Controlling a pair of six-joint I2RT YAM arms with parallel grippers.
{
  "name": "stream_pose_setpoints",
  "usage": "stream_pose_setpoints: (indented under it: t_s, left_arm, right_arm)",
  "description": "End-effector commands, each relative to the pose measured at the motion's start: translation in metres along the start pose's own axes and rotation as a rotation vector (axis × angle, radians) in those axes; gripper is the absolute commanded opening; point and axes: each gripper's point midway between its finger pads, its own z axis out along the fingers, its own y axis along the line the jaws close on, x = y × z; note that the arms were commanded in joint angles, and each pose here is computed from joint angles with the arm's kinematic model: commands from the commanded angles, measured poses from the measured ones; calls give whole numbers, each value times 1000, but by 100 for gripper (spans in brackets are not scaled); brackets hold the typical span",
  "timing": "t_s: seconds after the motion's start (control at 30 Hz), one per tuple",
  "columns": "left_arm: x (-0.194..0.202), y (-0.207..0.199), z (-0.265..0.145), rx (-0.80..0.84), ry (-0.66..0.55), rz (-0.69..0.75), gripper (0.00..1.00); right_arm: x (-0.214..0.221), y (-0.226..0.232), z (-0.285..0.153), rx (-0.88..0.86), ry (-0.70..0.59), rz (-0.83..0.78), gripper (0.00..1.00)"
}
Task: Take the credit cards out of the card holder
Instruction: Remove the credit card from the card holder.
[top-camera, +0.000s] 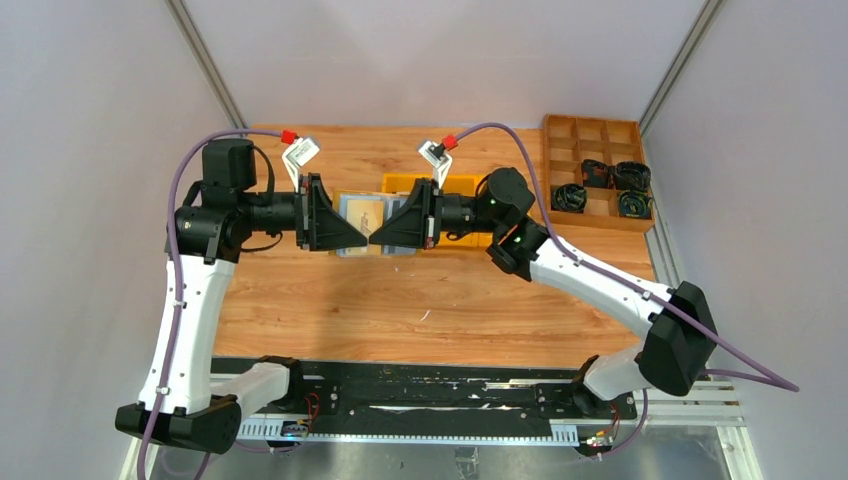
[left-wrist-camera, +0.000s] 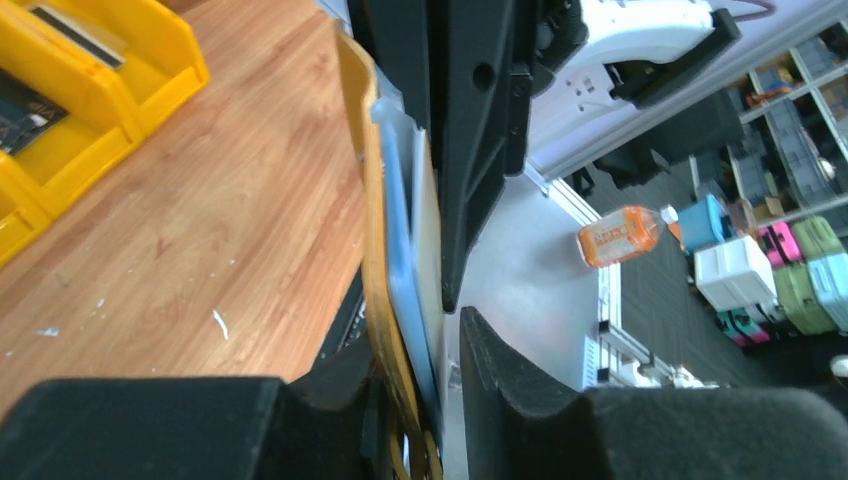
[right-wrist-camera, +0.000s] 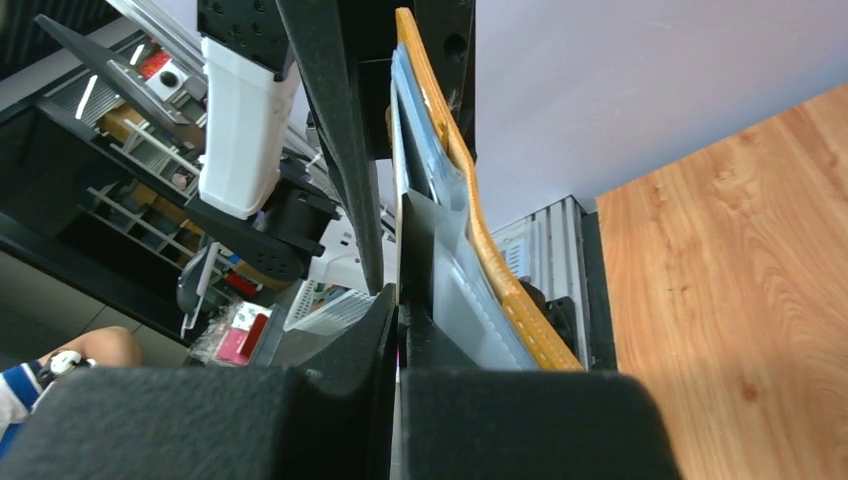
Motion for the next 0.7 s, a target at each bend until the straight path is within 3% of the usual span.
stream_pose_setpoints:
  t_s: [0.0,0.07,0.17,0.27,0.4,0.47,0.57,0.67]
  left_arm:
    - [-4,-36,-4,149,1,34,31]
    - [-5,-41,-5,163,1,35,29]
    - [-6,-45,-6,178,1,41,14]
    - [-6,-46,-7,180,0,46,8]
    - [-5,-47,-7,185,2,43,7]
    - [-6,-47,-7,185,1,45,7]
    - [-6,-48,-7,183,0,51,7]
    - [-6,-47,-7,178,-1,51,7]
  right_arm:
    - [-2,22,-4,-79,-2,-9,0]
    - [-2,20,-6,-66,-2,-13,0]
    - [-2,19,-12,-54,-8,-15,0]
    - [-5,19,-16,-50,-20,-6,19]
    - [-16,22,-18,-67,-53,17,27]
    - [-23,20,-20,-70,-80,31,25]
    - [-32,19,-24,-89,-122,63,12]
    - [-33,19,-24,-97,-128,66,6]
